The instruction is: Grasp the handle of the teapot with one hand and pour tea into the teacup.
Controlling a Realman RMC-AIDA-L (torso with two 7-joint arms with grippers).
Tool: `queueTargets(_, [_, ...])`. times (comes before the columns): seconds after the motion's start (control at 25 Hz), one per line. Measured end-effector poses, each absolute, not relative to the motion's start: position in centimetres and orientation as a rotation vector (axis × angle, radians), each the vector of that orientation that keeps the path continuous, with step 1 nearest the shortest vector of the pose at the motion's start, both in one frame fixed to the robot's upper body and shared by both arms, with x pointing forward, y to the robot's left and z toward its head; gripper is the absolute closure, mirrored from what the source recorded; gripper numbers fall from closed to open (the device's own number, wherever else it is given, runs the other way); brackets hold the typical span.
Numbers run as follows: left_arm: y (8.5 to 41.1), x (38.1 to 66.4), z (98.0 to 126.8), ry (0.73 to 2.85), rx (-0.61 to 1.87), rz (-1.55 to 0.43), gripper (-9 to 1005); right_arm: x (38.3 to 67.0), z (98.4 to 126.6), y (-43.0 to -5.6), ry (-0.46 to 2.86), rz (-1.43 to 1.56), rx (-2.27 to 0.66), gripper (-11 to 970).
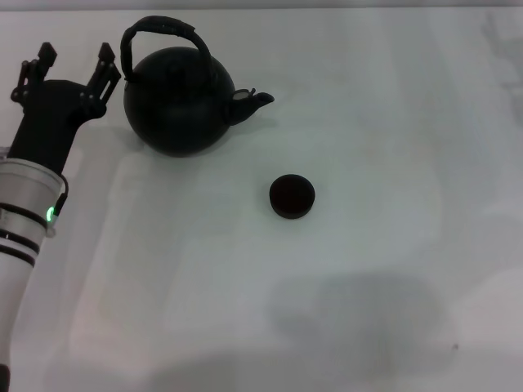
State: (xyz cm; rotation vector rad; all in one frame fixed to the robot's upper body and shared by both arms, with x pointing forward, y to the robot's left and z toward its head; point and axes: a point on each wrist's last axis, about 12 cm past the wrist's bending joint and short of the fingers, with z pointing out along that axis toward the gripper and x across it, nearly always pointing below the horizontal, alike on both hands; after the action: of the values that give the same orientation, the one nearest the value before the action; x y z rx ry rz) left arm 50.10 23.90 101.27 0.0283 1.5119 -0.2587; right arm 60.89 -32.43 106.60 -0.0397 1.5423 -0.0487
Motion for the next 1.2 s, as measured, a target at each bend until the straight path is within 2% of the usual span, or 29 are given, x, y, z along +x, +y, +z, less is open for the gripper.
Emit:
queueTargets(0.48, [26.1,49.2,101.8,1.423,-0.141,-0.224,153,60.7,106.2,-32.0,1.560,-0.002,-0.017,114])
queueTargets(0.92, [28.6,49.6,101.9,1.412,-0.179,-0.118,159,60.4,105.7,-31.9,1.581,0.032,0.010,114])
queueTargets(1.2, [29.5,50.7,101.9,1.448,-0.168,-0.083,161,60.6,105.7,-31.8,1.590,0.036,0.012,114])
